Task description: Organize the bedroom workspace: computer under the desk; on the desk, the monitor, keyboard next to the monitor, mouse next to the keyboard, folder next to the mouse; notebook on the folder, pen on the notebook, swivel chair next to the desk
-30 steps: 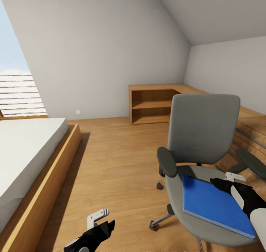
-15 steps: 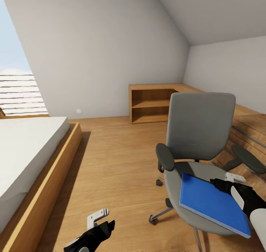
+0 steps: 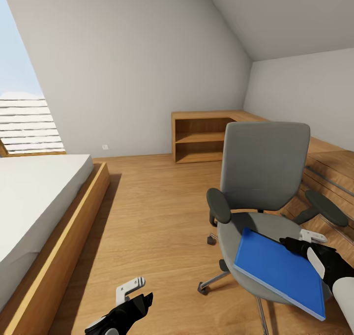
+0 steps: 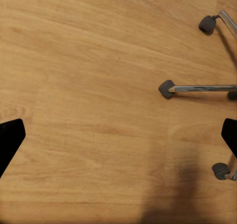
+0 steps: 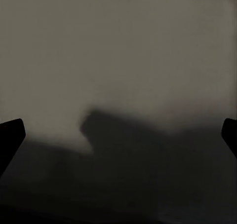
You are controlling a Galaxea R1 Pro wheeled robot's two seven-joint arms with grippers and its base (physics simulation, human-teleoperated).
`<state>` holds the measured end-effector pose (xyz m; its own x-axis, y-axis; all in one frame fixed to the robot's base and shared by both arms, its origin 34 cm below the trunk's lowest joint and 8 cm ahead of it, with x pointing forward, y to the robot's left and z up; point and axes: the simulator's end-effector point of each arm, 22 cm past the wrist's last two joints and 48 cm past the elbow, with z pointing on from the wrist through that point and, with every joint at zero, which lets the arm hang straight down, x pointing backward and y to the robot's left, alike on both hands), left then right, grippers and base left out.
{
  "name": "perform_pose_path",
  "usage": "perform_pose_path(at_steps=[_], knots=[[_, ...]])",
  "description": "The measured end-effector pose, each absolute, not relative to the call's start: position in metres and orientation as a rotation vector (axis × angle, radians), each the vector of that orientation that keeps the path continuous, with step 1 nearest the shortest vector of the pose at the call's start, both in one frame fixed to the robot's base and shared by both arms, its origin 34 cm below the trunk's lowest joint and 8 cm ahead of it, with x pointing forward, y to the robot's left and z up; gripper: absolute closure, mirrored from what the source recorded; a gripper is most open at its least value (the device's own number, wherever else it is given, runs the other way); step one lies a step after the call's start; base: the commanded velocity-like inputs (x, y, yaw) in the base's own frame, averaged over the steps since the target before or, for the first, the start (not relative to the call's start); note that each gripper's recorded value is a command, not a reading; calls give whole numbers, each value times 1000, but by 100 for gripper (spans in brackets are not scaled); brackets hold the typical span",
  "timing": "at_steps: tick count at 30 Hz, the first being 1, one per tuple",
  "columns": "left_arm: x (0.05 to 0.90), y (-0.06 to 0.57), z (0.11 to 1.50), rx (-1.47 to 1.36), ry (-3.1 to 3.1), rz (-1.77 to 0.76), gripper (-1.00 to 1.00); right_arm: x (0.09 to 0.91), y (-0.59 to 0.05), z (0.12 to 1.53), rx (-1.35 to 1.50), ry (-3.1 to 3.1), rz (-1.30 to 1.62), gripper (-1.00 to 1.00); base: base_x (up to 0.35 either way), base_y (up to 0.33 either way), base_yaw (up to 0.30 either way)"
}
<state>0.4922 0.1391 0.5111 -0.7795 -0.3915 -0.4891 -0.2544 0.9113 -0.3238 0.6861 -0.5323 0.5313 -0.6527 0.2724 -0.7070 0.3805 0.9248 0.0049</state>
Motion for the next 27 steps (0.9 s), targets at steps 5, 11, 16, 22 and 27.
perform_pose_path(at_steps=[5,11,16,22,27], knots=[[492,139,511,-462,2504,-323,-100,686,-532,531,461,2319,-184,-100,-7,0,0],[492,139,510,-462,2505,-323,-100,686,-532,531,462,2319,-184,-100,-181,0,0],[492,139,511,-462,2505,-323,-100,686,-532,531,461,2319,-184,-100,-99,0,0],[492,139,511,-462,2505,-323,-100,686,-532,531,461,2319,-184,-100,-19,0,0],[492,139,511,-462,2505,-323,-100,686,-532,531,461,2319,-184,-100,-4,0,0]])
